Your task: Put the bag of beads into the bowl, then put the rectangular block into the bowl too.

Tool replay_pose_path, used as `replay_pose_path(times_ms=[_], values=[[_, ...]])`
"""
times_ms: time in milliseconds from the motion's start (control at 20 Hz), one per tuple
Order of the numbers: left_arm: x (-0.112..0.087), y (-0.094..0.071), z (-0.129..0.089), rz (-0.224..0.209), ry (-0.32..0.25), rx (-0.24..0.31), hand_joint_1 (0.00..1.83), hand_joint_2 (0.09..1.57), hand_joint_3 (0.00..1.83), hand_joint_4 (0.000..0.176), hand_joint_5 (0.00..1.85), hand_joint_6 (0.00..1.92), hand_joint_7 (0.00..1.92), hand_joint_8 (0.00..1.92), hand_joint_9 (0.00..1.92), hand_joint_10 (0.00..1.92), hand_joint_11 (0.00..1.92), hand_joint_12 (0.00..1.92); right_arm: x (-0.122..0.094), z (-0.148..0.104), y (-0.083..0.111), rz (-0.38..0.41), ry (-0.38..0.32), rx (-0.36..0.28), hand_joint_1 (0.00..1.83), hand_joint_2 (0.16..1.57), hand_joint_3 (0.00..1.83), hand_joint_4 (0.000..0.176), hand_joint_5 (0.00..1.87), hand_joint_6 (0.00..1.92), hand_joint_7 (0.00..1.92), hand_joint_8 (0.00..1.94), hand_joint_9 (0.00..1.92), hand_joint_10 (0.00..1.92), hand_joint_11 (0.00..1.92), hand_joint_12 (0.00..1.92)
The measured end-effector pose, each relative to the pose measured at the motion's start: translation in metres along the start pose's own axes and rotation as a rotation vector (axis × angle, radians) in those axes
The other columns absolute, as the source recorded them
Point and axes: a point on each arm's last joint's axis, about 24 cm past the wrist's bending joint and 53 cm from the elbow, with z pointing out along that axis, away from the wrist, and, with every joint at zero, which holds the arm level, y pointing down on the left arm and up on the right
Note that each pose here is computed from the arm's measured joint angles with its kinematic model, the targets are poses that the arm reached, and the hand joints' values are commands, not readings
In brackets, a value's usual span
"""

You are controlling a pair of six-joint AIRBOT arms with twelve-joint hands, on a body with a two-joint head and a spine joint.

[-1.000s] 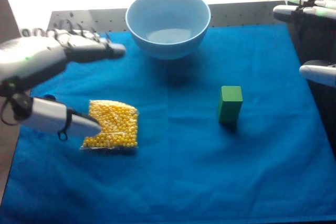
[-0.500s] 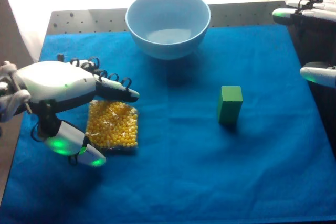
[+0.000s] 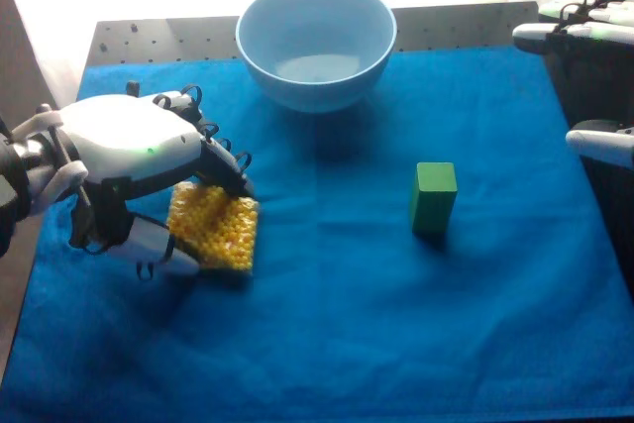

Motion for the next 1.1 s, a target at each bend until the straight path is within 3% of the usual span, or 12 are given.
replay_pose_path(times_ms=[100, 250, 350, 450, 550, 600, 650, 700, 800, 900, 1000, 1100], values=[[-0.007, 0.000, -0.001, -0.028, -0.028, 0.002, 1.21, 1.17, 0.00, 0.000, 0.87, 1.01, 0.89, 1.31, 0.68, 0.89, 0.05, 1.42, 0.000, 0.000, 0.000, 0.000, 0.001, 0.000, 0.78, 1.23, 0.00, 0.126, 0.31, 0.00, 0.23, 0.00, 0.17, 0.01, 0.12, 0.16], [-0.019, 0.006, -0.014, -0.039, -0.057, -0.013, 1.24, 1.15, 0.00, 0.000, 0.95, 0.86, 0.90, 1.34, 0.56, 1.38, 0.15, 1.71, 0.001, 0.000, -0.001, 0.000, 0.003, 0.005, 0.80, 1.24, 0.00, 0.110, 0.29, 0.00, 0.20, 0.00, 0.14, 0.00, 0.09, 0.13], [-0.044, 0.005, -0.023, -0.029, -0.116, -0.008, 1.24, 1.15, 0.00, 0.000, 0.95, 0.88, 0.89, 1.36, 0.54, 1.56, 0.25, 1.91, 0.001, 0.000, -0.001, 0.000, 0.005, 0.006, 0.76, 1.24, 0.00, 0.129, 0.30, 0.00, 0.19, 0.00, 0.14, 0.00, 0.10, 0.13], [-0.087, -0.006, -0.028, -0.019, -0.235, 0.031, 1.27, 1.07, 0.00, 0.000, 1.11, 0.62, 1.08, 1.03, 0.86, 1.34, 0.66, 1.78, 0.001, 0.000, -0.001, -0.001, 0.005, 0.005, 0.77, 1.25, 0.00, 0.106, 0.30, 0.00, 0.20, 0.00, 0.14, 0.00, 0.08, 0.13], [-0.131, -0.020, -0.036, -0.014, -0.373, 0.087, 1.30, 1.03, 0.00, 0.000, 1.25, 0.31, 1.15, 0.95, 1.01, 1.10, 0.82, 1.60, 0.003, 0.001, -0.001, 0.000, 0.008, 0.003, 0.80, 1.26, 0.01, 0.096, 0.28, 0.00, 0.19, 0.00, 0.13, 0.00, 0.08, 0.12], [-0.149, -0.025, -0.036, -0.007, -0.419, 0.103, 1.30, 1.01, 0.00, 0.000, 1.26, 0.32, 1.21, 0.81, 1.04, 0.95, 0.61, 1.34, 0.004, 0.001, -0.002, 0.000, 0.008, 0.006, 0.81, 1.27, 0.01, 0.094, 0.28, 0.00, 0.18, 0.00, 0.12, 0.00, 0.08, 0.12], [-0.160, -0.026, -0.034, -0.005, -0.444, 0.110, 1.27, 1.03, 0.00, 0.000, 1.19, 0.52, 1.19, 0.78, 0.97, 0.81, 0.49, 1.39, 0.004, 0.001, -0.003, 0.000, 0.009, 0.008, 0.82, 1.27, 0.01, 0.096, 0.28, 0.00, 0.18, 0.00, 0.12, 0.00, 0.08, 0.12], [-0.180, -0.030, -0.031, -0.007, -0.491, 0.122, 1.26, 1.05, 0.00, 0.000, 1.12, 0.65, 1.16, 0.83, 0.97, 0.91, 0.65, 1.60, 0.003, 0.001, -0.003, -0.001, 0.007, 0.006, 0.80, 1.27, 0.01, 0.091, 0.27, 0.00, 0.18, 0.00, 0.12, 0.00, 0.09, 0.13], [-0.209, -0.034, -0.024, -0.014, -0.560, 0.140, 1.24, 1.07, 0.00, 0.016, 1.06, 0.79, 1.10, 0.87, 0.94, 0.82, 0.70, 1.48, 0.005, 0.003, -0.005, 0.002, 0.006, 0.004, 0.80, 1.28, 0.01, 0.082, 0.27, 0.00, 0.18, 0.00, 0.12, 0.00, 0.06, 0.11], [-0.225, -0.041, -0.006, -0.029, -0.586, 0.154, 1.24, 1.07, 0.00, 0.000, 1.04, 0.82, 1.12, 0.86, 1.03, 0.89, 0.88, 1.41, 0.008, 0.003, -0.006, 0.003, 0.011, 0.005, 0.84, 1.29, 0.00, 0.083, 0.26, 0.00, 0.17, 0.00, 0.10, 0.00, 0.05, 0.10], [-0.223, -0.049, 0.017, -0.052, -0.571, 0.165, 1.25, 1.06, 0.00, 0.000, 0.99, 0.93, 1.20, 0.66, 1.17, 0.45, 0.91, 1.15, 0.010, 0.006, -0.005, -0.003, 0.016, -0.003, 0.88, 1.27, 0.00, 0.073, 0.28, 0.00, 0.18, 0.00, 0.11, 0.00, 0.06, 0.10], [-0.222, -0.050, 0.032, -0.071, -0.558, 0.162, 1.25, 1.07, 0.00, 0.000, 0.99, 0.92, 1.16, 0.74, 1.17, 0.43, 0.90, 1.23, 0.008, 0.009, -0.004, -0.003, 0.009, -0.010, 0.88, 1.27, 0.00, 0.063, 0.28, 0.01, 0.18, 0.01, 0.12, 0.01, 0.07, 0.10]])
